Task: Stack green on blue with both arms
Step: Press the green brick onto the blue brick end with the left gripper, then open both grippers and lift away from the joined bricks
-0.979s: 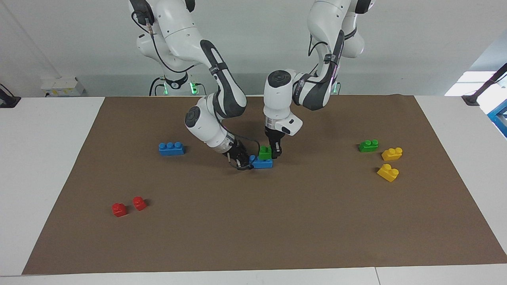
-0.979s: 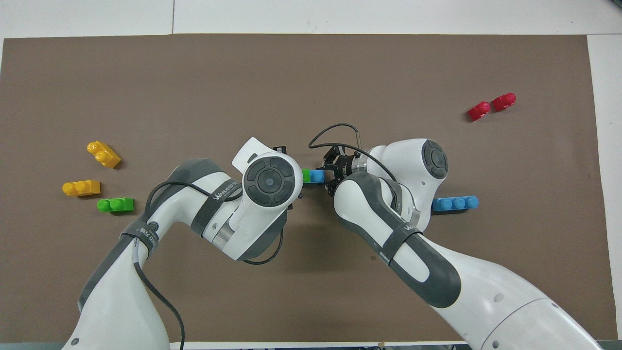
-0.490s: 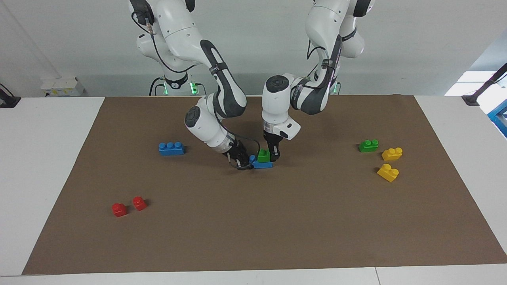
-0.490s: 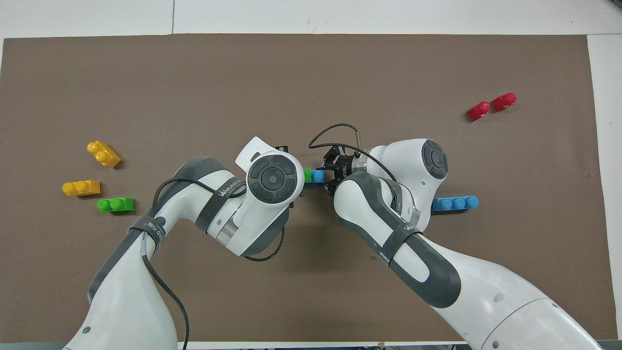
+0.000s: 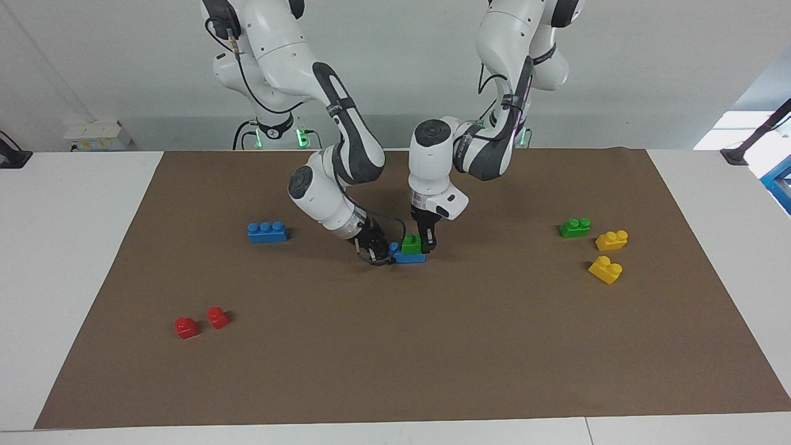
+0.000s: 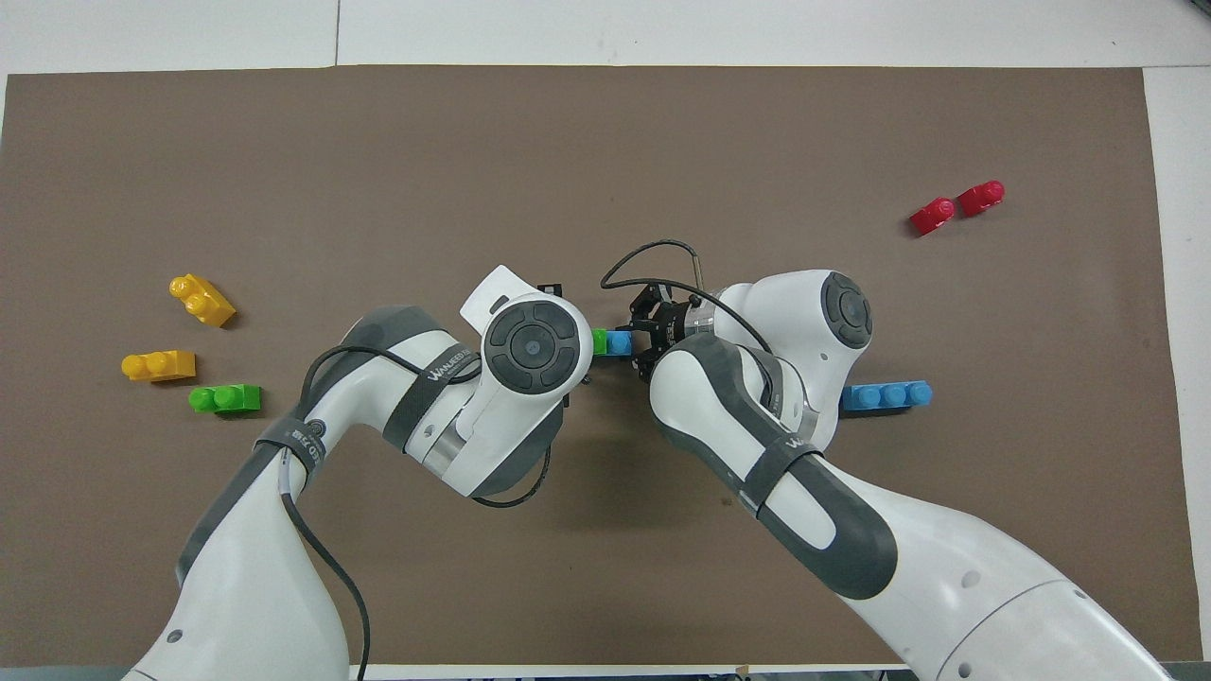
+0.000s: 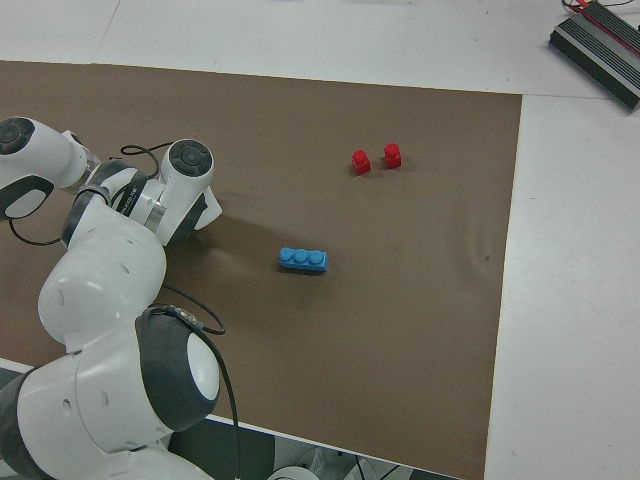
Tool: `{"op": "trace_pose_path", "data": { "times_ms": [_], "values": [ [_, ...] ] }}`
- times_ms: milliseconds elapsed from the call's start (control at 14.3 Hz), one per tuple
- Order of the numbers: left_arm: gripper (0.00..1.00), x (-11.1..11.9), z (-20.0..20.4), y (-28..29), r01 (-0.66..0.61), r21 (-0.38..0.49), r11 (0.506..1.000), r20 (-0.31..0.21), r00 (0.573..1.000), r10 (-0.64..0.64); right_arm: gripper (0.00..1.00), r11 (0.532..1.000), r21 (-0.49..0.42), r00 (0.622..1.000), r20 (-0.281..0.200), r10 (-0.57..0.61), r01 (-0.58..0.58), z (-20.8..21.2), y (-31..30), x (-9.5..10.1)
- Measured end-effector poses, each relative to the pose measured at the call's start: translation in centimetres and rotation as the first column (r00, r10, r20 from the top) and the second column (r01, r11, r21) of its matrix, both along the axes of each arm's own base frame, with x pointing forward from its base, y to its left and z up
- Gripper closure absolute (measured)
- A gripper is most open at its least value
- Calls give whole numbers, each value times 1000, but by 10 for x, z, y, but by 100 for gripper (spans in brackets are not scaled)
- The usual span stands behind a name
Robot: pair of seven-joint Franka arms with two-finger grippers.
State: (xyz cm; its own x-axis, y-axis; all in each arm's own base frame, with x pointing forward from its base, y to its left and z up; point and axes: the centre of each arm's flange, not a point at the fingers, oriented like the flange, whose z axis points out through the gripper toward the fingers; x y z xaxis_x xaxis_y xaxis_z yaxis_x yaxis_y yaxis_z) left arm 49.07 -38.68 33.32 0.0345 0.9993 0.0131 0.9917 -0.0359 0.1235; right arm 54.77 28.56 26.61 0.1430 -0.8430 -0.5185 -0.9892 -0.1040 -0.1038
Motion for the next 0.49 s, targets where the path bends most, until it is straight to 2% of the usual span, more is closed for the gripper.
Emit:
{"op": "trace_pose_path", "data": {
  "times_ms": [210, 280, 490],
  "values": [
    [7, 6, 4, 6, 44, 4, 999, 7, 999, -44, 65, 1000, 0, 1000, 0, 0, 0, 0, 0, 0],
    [0, 11, 10, 13, 60, 5, 998, 15, 998, -60, 65, 1000, 0, 1000, 0, 0, 0, 0, 0, 0],
    [0, 29, 28, 41, 98, 9, 995, 35, 995, -98, 65, 1000, 0, 1000, 0, -1, 1, 0, 0, 0]
  ]
}}
